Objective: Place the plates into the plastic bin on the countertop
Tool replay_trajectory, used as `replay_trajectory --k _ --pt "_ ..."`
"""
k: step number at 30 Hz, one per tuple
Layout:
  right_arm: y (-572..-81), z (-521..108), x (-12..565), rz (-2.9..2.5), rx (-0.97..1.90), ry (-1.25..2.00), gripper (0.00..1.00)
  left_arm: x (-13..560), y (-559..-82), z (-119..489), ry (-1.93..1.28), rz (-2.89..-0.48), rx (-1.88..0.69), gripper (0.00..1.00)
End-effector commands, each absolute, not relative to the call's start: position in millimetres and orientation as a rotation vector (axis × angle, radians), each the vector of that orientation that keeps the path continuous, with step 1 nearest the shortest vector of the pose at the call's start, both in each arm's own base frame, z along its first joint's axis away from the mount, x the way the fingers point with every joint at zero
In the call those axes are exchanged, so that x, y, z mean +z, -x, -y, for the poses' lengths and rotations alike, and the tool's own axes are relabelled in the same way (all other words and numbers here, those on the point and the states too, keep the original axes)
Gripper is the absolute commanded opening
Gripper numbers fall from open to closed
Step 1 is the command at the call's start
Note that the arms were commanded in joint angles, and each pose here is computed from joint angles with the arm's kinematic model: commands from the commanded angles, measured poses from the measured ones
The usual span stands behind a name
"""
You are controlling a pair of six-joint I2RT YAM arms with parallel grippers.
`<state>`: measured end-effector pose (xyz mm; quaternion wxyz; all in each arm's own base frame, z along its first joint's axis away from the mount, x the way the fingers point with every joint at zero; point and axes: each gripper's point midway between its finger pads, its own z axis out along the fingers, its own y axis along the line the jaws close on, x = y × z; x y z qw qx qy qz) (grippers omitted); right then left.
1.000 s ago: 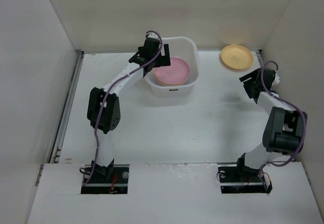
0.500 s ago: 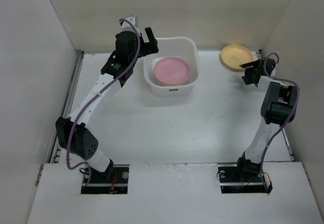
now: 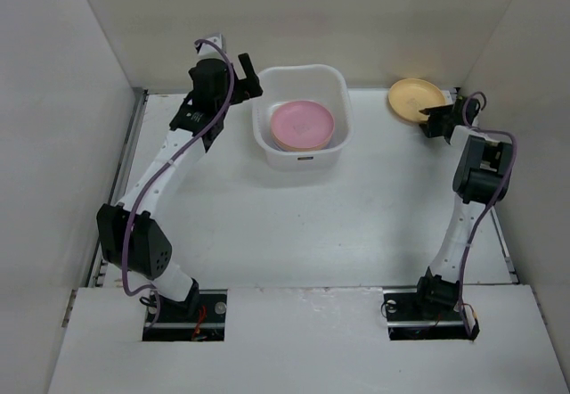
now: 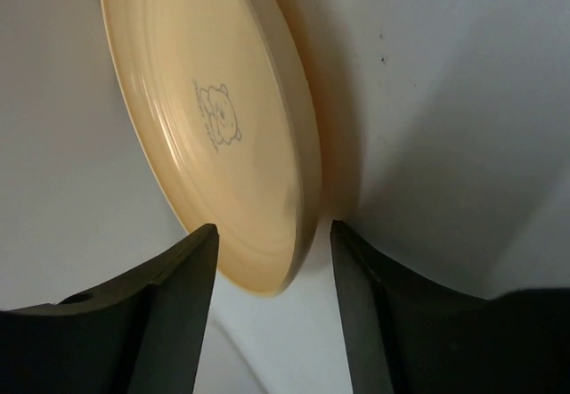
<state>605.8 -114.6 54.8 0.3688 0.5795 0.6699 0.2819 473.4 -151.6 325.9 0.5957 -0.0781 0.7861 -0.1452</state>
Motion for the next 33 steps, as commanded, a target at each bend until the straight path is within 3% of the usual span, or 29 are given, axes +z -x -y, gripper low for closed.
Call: replay_trajectory --k 1,8,11,21,27,33 --pt "-616.4 114.1 54.0 -1.701 0.772 -1.543 0.52 342.4 -472.9 141.8 0.213 -1.771 -0.355 1.0" --pt "-619.3 112.9 51.1 -1.693 0.795 -1.563 0.11 341.1 -470.5 125.0 0.253 -1.764 -0.341 1.0" --pt "-613.9 107.7 59.9 -1.693 0.811 -1.55 0.03 343.1 -467.9 121.2 0.261 -1.758 -0.341 1.0" --pt "-537.3 27.2 169.3 -1.654 0.92 -1.26 0.0 327.2 -451.8 105.7 0.332 -1.759 -0.346 1.0" --pt "-504.0 -70.5 263.1 -1.704 0.973 -0.877 0.0 272.6 -428.5 85.9 0.404 -1.822 -0.28 1.0" --pt "-495.3 -150.9 286.0 -1.845 0.841 -0.618 0.01 218.1 -389.9 69.9 0.443 -1.897 -0.193 1.0"
